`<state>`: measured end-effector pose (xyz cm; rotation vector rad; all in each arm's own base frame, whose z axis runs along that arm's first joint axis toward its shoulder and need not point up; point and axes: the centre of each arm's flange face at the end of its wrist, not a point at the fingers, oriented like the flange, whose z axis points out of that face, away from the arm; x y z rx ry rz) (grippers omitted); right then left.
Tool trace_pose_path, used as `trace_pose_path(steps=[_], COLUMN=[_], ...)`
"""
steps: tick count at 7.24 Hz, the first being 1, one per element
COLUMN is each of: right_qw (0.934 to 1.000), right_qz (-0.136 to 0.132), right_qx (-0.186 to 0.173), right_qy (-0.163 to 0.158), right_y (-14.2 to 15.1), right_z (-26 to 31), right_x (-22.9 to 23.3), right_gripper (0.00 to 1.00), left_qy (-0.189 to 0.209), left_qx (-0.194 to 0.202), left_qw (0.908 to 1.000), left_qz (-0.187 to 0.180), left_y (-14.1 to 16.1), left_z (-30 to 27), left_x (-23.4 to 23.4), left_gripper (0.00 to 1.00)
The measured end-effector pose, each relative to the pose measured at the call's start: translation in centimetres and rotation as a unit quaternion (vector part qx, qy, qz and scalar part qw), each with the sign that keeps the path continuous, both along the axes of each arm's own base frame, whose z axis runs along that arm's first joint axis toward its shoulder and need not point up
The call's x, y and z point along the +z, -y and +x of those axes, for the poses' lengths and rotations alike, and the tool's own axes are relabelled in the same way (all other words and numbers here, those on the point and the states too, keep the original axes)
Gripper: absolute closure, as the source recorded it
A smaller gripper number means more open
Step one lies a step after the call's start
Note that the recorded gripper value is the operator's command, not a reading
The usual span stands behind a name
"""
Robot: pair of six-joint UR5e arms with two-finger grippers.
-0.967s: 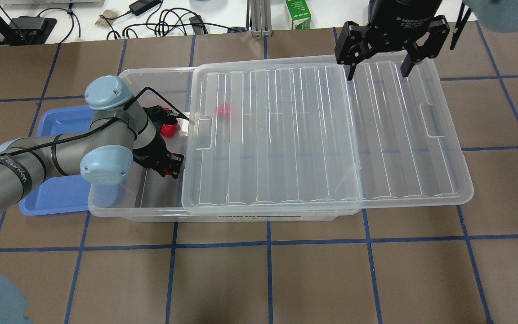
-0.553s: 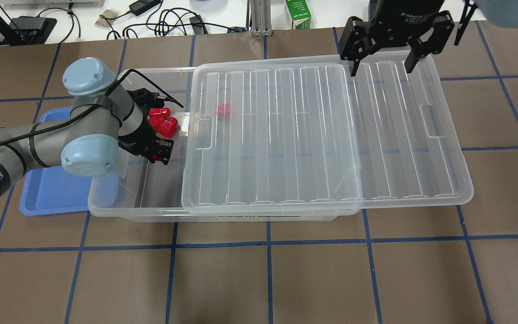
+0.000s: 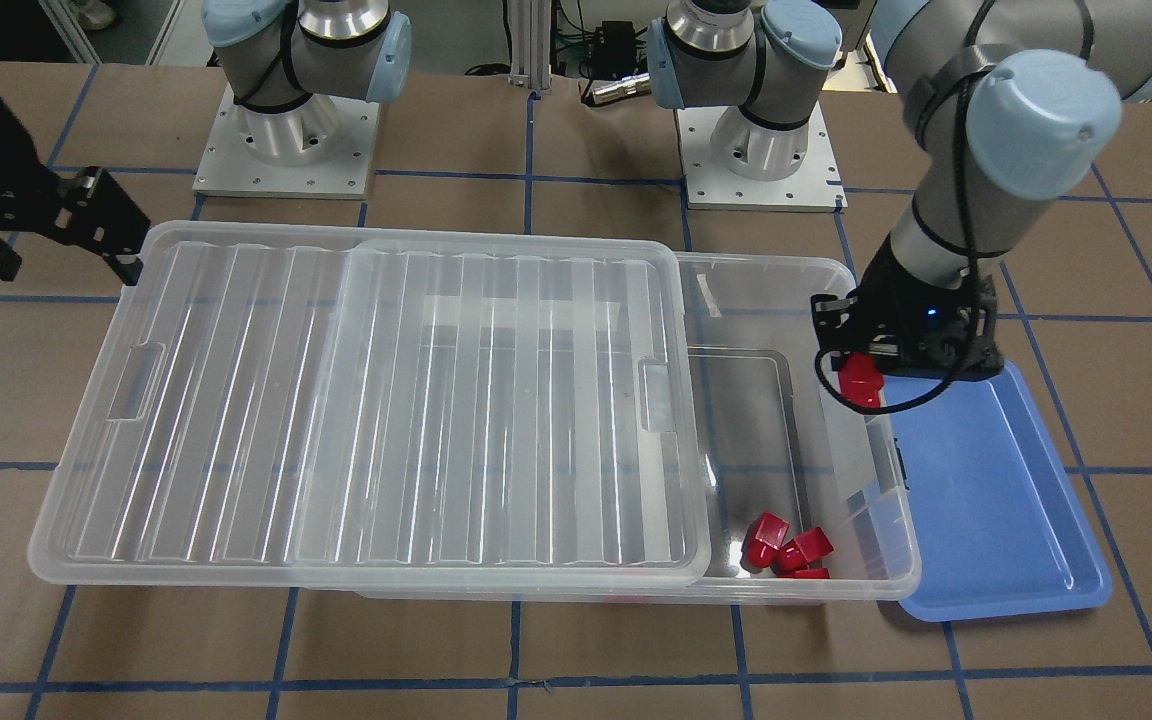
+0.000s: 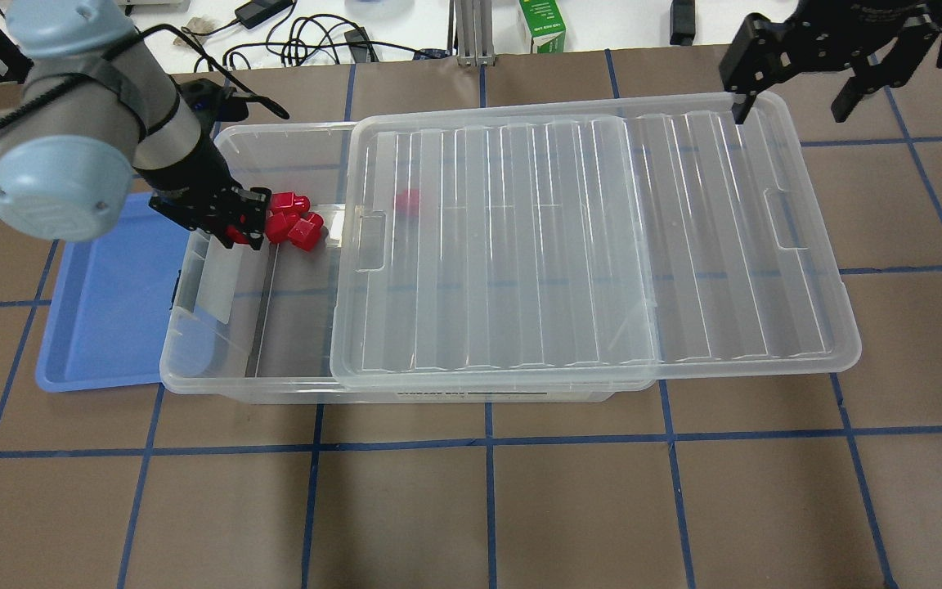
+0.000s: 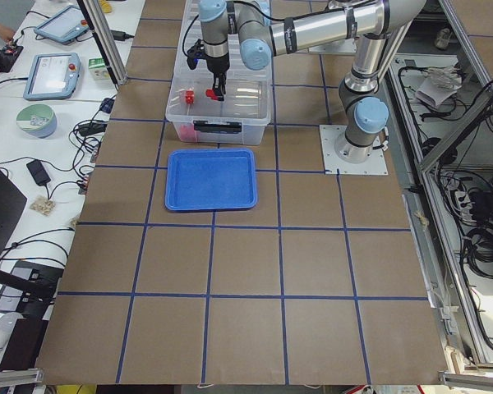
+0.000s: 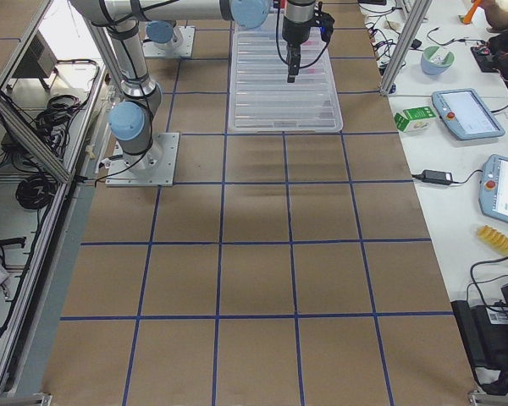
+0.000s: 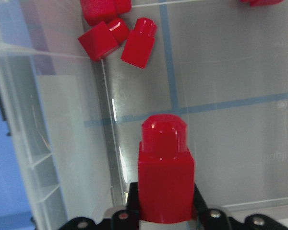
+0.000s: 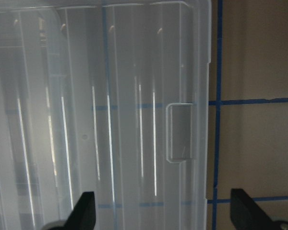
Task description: Place red block in blue tray from box
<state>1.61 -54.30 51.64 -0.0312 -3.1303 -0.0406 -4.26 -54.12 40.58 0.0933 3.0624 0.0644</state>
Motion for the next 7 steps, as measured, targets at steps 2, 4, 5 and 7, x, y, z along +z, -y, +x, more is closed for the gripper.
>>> trace_pose_path(steps=[2,4,5,7], right_qw=[0.9992,0.9976,0.997,0.9962], right_qz=[0.01,0.031,0.039,0.056], right_qx=[0.037,0.053,0.055,0.058], right_qy=[-0.009,-0.033,-0.037,-0.035], right_y=[1.6,2.0,1.6,1.0], right_z=[-6.9,-9.2,-9.4,-9.3], right_x=[-3.3,-7.9,-10.3,-13.5], right_gripper=[0.0,0.0,0.0,0.0], left_qy=[0.012,-0.027,-0.037,-0.037], left_qx=[0.034,0.044,0.048,0.05], left_qw=[0.9993,0.9986,0.9982,0.9979], left_qz=[0.009,0.009,-0.005,-0.018], left_y=[0.1,0.5,0.9,1.6], left_z=[9.1,17.3,19.6,21.5], left_x=[0.6,-4.5,-8.5,-14.9], left_gripper=[1.0,1.0,1.0,0.95])
